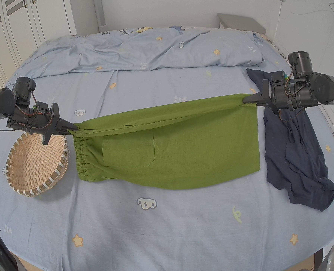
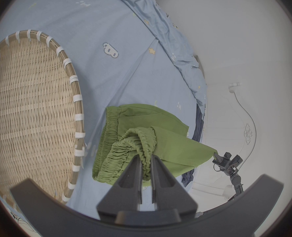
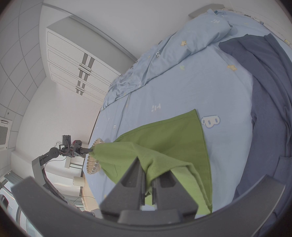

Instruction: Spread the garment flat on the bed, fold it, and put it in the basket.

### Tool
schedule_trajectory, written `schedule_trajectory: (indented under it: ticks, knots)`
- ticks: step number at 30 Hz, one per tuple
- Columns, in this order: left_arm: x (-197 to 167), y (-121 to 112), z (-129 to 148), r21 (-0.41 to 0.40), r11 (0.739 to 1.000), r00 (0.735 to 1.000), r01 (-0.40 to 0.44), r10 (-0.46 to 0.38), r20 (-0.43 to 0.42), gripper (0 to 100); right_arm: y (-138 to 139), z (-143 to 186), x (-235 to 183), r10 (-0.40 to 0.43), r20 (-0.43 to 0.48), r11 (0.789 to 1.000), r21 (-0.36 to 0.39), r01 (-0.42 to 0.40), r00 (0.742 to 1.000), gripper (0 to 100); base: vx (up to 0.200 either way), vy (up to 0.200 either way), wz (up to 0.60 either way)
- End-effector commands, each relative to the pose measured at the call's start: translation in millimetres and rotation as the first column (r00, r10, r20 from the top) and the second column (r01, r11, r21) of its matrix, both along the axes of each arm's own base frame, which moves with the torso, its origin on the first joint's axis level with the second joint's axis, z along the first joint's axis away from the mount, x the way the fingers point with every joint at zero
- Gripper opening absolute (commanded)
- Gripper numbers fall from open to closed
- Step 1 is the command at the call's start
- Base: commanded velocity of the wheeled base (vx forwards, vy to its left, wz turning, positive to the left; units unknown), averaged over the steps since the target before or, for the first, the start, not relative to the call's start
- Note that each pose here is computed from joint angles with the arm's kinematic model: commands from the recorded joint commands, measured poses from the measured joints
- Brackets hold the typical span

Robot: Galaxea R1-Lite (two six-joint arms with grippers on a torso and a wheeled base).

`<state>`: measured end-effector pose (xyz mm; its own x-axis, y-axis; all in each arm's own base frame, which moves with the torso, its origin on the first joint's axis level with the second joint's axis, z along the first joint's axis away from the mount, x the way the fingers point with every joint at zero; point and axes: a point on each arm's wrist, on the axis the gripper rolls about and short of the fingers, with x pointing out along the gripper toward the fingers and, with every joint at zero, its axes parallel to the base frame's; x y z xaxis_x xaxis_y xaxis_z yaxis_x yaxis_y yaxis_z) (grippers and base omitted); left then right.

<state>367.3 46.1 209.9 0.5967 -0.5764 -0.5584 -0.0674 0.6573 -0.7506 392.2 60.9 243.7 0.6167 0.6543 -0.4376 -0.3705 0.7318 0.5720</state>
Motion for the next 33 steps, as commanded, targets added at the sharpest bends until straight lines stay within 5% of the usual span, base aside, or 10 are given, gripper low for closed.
schedule_trajectory:
  ticks: [1,17,18,20,21,33]
  knots:
    - [11.4,5.0,-5.8,0.000,1.000,1.000,-0.009,0.009,-0.005,0,0.1,-18.7,17.7,-0.006,-0.028,1.000,-0.006,0.006,1.000,0,0.000,0.000,0.00]
    - [26.8,5.2,-18.1,0.000,1.000,1.000,-0.001,0.001,-0.013,0,14.2,-33.2,39.8,0.024,-0.013,1.000,-0.006,-0.024,1.000,0,0.000,0.000,0.00]
    - [26.8,5.2,-18.1,0.000,1.000,1.000,-0.001,0.001,-0.013,0,14.2,-33.2,39.8,0.024,-0.013,1.000,-0.006,-0.024,1.000,100,0.000,0.000,0.00]
    - [30.1,4.6,-18.5,0.000,1.000,1.000,0.001,-0.001,-0.010,0,14.6,-38.0,42.5,0.022,-0.022,1.000,-0.008,-0.023,1.000,100,0.000,0.000,0.00]
    - [30.2,4.6,-18.1,0.001,1.000,1.000,0.002,-0.002,-0.007,100,14.6,-38.0,42.5,0.022,-0.022,1.000,-0.008,-0.023,1.000,100,0.000,0.000,0.00]
    - [39.7,-19.8,-15.1,-0.006,0.998,0.998,0.057,-0.057,0.007,100,9.4,-53.5,44.2,0.013,-0.058,1.000,-0.013,-0.013,0.998,100,0.000,0.000,0.00]
